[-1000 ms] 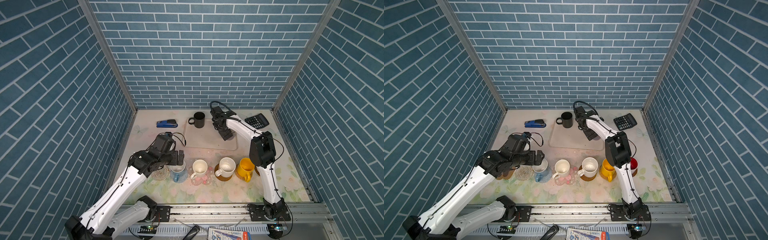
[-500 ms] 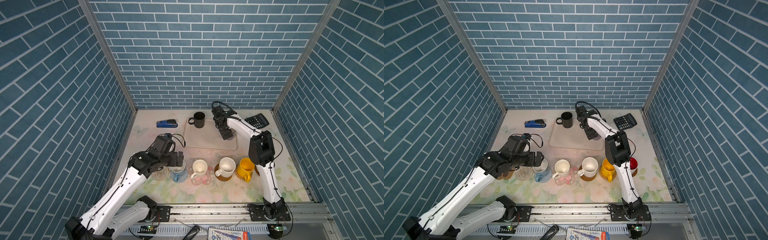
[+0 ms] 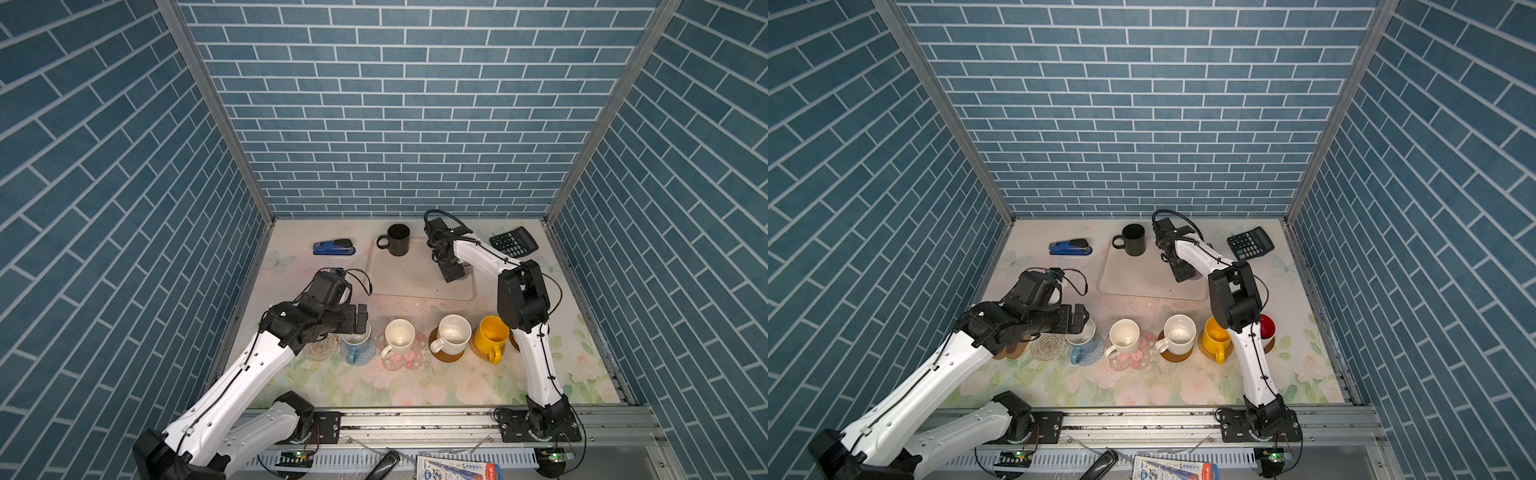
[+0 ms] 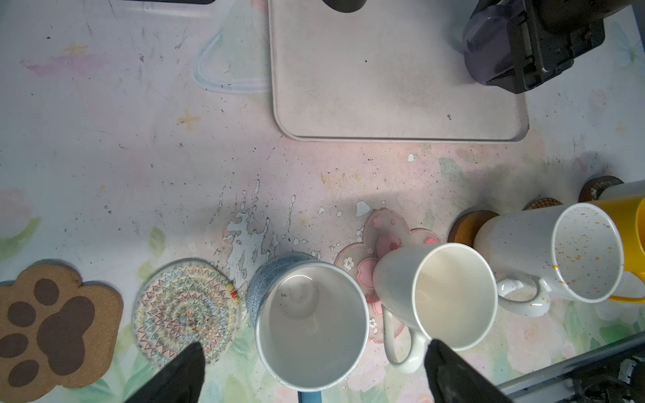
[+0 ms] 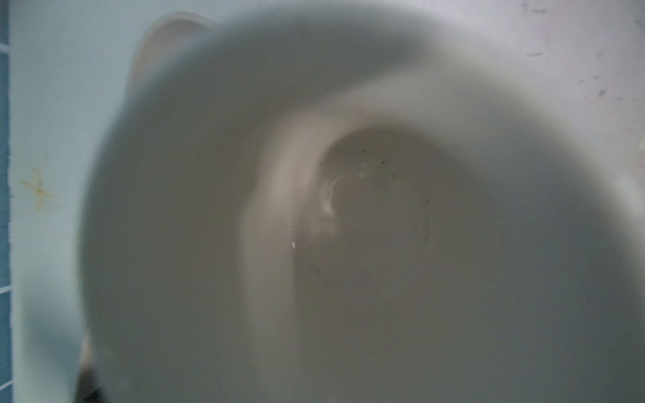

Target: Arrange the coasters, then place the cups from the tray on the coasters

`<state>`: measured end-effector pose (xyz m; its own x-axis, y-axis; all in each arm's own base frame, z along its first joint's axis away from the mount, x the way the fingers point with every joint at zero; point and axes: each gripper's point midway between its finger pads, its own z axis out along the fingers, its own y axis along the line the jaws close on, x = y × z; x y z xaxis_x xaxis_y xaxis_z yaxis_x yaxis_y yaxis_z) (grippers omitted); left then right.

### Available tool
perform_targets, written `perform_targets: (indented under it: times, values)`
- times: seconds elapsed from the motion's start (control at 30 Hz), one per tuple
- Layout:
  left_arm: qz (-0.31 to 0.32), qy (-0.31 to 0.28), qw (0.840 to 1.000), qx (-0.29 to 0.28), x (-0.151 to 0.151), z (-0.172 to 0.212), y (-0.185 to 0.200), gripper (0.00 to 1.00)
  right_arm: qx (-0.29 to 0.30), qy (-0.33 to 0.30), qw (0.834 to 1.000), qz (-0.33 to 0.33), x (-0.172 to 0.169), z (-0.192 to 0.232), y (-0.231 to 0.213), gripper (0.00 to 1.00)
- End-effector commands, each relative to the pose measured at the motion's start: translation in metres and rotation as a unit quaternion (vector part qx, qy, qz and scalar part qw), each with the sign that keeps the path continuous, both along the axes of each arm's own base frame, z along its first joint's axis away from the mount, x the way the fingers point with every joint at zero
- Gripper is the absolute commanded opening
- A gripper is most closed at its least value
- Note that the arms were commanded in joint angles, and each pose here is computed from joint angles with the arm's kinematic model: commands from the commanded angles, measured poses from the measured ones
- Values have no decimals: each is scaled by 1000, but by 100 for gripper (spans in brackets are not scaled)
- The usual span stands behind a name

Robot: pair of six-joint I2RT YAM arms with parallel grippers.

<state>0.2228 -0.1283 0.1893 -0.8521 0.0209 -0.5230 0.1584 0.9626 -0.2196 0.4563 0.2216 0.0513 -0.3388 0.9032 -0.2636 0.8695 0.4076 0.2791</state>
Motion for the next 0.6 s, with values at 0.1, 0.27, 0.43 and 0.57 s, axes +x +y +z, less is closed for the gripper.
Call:
perform_targets:
  times: [0.1, 0.27, 0.43, 0.57]
  values:
    - [5, -1, 1000, -2, 1, 6, 2, 99, -7, -17, 1000, -1, -8, 15, -12, 74]
    - [7, 1, 1000, -1, 5, 5, 0, 99, -12, -43, 999, 24, -9, 29, -17, 66]
    - [8, 1, 1000, 0, 10, 5, -3, 99, -12, -60, 997, 51, -12, 37, -16, 61]
    - [8, 3, 1000, 0, 18, 2, -8, 99, -19, -80, 992, 91, -6, 48, -10, 70]
